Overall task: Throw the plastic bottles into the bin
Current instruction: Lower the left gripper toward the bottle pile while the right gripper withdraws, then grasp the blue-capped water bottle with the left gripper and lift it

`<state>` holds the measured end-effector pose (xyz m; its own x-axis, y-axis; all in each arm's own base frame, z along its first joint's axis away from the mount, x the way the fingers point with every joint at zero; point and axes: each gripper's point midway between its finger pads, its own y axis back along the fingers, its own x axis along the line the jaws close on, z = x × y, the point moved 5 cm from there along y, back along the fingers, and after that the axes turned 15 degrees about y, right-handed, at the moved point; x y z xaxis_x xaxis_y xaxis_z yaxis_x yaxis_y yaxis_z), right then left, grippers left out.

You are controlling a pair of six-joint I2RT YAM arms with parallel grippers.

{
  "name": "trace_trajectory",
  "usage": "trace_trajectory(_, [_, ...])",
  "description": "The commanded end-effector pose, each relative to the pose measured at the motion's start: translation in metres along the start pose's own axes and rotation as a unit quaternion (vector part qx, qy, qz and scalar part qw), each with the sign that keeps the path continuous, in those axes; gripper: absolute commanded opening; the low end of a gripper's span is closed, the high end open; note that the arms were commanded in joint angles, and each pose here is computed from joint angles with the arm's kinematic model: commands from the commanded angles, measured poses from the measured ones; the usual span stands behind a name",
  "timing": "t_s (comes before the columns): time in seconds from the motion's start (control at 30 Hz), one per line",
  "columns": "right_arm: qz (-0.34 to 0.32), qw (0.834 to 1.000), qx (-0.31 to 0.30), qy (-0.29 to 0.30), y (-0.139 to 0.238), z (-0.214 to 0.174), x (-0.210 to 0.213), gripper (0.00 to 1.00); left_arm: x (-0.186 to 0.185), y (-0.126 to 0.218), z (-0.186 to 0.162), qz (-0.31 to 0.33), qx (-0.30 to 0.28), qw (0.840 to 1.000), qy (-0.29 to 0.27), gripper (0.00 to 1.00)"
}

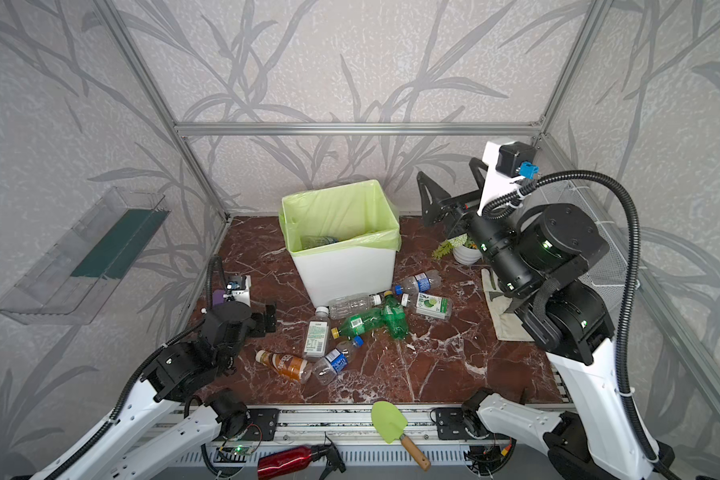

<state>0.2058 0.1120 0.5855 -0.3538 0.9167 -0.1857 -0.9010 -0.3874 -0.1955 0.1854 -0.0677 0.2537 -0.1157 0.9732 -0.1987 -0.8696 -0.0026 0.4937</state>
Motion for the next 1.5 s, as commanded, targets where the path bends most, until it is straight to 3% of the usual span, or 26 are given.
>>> trace_trajectory(0.0, [-0.041,0.995,0.094,0.014,-0.013,-0.064,-0.009,0.99,-0.021,0.007,0.000,-0.027,-0.010,0.999,-0.043,0.95])
trace_trajectory(0.17, [-0.081,0.986,0.142,-0.019,0.015,-0.109,-0.033,0.99,-0.068,0.019,-0.033,-0.061,0.001,0.985,-0.164,0.95])
trace_trajectory(0.37, [-0.111,0.972,0.193,-0.073,0.030,-0.164,-0.048,0.99,-0.116,0.017,-0.091,-0.112,0.105,0.956,-0.251,0.95])
trace_trajectory(0.57, [-0.120,0.964,0.213,-0.107,0.036,-0.194,-0.052,0.99,-0.139,0.012,-0.143,-0.155,0.214,0.927,-0.267,0.94])
trace_trajectory(0.73, [-0.118,0.962,0.214,-0.120,0.035,-0.203,-0.052,0.99,-0.145,0.002,-0.173,-0.138,0.266,0.908,-0.294,0.92])
trace_trajectory(0.97, [-0.117,0.963,0.209,-0.124,0.035,-0.204,-0.052,0.99,-0.154,-0.017,-0.193,-0.099,0.276,0.896,-0.333,0.82])
trace_trajectory(1.33, [-0.123,0.960,0.216,-0.125,0.039,-0.209,-0.054,0.99,-0.151,-0.035,-0.219,-0.071,0.304,0.875,-0.371,0.82])
trace_trajectory(1.47, [-0.128,0.959,0.219,-0.125,0.039,-0.212,-0.055,0.99,-0.154,-0.036,-0.221,-0.077,0.307,0.875,-0.366,0.65])
